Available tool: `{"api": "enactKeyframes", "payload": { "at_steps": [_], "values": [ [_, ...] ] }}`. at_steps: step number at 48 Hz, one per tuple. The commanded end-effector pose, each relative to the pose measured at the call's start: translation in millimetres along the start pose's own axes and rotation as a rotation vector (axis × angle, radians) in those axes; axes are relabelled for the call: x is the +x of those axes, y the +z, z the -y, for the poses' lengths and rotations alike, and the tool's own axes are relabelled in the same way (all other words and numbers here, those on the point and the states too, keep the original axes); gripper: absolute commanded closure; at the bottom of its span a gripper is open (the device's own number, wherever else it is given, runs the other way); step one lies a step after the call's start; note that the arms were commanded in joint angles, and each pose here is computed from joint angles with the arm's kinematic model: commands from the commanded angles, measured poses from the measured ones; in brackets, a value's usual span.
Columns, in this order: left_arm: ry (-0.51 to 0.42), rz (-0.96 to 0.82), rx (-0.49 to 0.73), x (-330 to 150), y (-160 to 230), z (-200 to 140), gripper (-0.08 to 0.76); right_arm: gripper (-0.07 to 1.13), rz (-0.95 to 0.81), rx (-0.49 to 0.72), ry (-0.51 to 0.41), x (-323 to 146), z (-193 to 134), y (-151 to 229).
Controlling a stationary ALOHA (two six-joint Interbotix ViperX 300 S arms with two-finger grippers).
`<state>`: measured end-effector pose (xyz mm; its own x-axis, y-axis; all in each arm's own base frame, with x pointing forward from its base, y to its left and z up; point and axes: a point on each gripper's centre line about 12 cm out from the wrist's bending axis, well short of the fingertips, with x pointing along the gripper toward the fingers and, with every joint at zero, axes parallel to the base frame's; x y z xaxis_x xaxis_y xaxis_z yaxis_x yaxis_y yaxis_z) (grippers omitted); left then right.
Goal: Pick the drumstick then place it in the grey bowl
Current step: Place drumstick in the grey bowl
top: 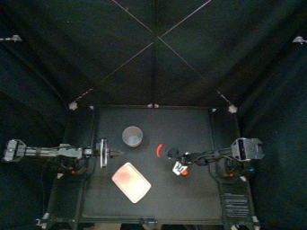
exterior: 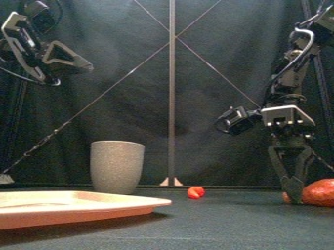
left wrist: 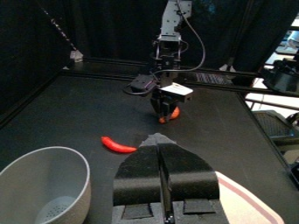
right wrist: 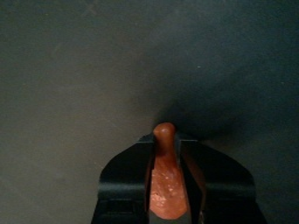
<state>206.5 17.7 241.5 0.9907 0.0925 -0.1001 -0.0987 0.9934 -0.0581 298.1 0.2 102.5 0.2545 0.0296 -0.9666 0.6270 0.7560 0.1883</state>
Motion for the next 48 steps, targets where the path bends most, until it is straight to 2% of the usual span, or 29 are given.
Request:
{"api": "enactKeyframes", "payload": {
  "at_steps": [1, 7, 22, 33, 40, 48],
  "values": [
    [0.001, 0.02, -0.002, 1.2, 5.8, -0.1, 0.696, 0.53, 0.063, -0.028, 0.043, -16.7, -13.7, 15.4],
    [0.006, 0.029, -0.002, 1.3, 7.4, -1.0, 0.696, 0.53, 0.177, -0.088, 0.07, -40.3, -28.0, 45.6],
    [0.01, 0.037, -0.003, 1.6, 9.2, -1.9, 0.696, 0.53, 0.603, -0.132, 0.031, -123.5, -18.0, 179.9],
    [0.015, 0.036, -0.003, 1.3, 8.2, -2.9, 0.696, 0.53, 0.795, -0.126, 0.106, -132.0, -26.2, 248.3],
    [0.024, 0.035, -0.004, 1.3, 8.1, -4.8, 0.696, 0.52, 0.863, -0.145, 0.157, -126.5, -42.7, 274.4],
    [0.026, 0.035, -0.004, 0.8, 7.4, -5.2, 0.696, 0.5, 0.867, -0.149, 0.158, -111.1, -49.6, 292.1]
  ]
}}
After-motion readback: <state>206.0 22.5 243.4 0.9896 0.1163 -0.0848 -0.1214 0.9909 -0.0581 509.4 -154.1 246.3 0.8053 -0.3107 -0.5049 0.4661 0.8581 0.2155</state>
